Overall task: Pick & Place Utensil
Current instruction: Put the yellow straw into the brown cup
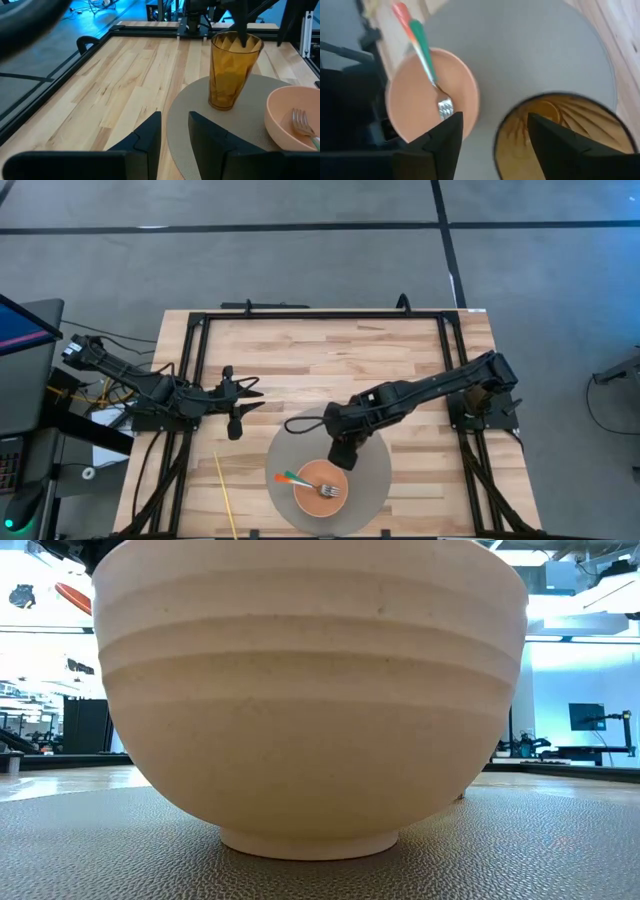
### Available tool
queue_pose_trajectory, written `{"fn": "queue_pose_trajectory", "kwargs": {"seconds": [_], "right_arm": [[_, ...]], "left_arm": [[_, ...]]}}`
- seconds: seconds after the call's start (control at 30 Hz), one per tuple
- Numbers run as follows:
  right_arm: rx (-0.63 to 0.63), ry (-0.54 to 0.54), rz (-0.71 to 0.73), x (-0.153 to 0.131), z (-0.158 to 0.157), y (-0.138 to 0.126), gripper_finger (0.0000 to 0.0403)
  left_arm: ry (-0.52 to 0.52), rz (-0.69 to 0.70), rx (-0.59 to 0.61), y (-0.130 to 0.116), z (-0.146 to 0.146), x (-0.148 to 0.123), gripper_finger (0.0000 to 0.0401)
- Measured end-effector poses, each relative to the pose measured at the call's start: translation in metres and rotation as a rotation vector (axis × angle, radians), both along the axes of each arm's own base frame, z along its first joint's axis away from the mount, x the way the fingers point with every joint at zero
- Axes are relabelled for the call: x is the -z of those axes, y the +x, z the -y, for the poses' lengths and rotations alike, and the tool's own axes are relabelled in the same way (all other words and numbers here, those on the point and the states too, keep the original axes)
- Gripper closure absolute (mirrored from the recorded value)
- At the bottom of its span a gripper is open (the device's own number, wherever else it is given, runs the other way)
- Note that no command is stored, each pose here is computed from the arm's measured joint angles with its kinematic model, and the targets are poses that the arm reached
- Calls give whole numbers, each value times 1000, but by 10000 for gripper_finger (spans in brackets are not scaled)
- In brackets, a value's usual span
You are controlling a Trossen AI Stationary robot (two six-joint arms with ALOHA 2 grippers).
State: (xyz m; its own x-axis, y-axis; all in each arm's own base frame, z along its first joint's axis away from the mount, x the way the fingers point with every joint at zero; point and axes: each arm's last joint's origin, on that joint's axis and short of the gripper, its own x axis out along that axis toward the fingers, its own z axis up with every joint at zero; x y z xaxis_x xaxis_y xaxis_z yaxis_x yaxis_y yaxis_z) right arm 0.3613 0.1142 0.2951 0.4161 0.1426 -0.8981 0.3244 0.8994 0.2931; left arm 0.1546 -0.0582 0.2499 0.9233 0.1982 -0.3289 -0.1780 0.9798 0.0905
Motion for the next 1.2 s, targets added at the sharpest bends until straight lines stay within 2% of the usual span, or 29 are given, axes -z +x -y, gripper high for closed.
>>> {"fn": "queue_pose_trajectory", "kwargs": {"seconds": [0.4,0.6,0.8,0.97,1.07,1.2], "right_arm": [[-39,5,17,-35,1,-4,220],[-96,19,46,-47,-1,-5,234],[-170,44,75,-58,-2,-6,238],[-264,-64,136,-80,3,-17,234],[-277,-186,208,-97,6,-31,232],[-293,-402,288,-110,3,-43,232]], "left_arm": [[-17,11,2,0,0,-1,302],[-25,-24,183,1,5,-1,302],[-39,4,195,1,6,-17,298],[-66,-8,183,-1,5,-36,277],[-194,-47,130,-4,4,-41,264],[-437,-229,130,-10,6,-28,256]]}}
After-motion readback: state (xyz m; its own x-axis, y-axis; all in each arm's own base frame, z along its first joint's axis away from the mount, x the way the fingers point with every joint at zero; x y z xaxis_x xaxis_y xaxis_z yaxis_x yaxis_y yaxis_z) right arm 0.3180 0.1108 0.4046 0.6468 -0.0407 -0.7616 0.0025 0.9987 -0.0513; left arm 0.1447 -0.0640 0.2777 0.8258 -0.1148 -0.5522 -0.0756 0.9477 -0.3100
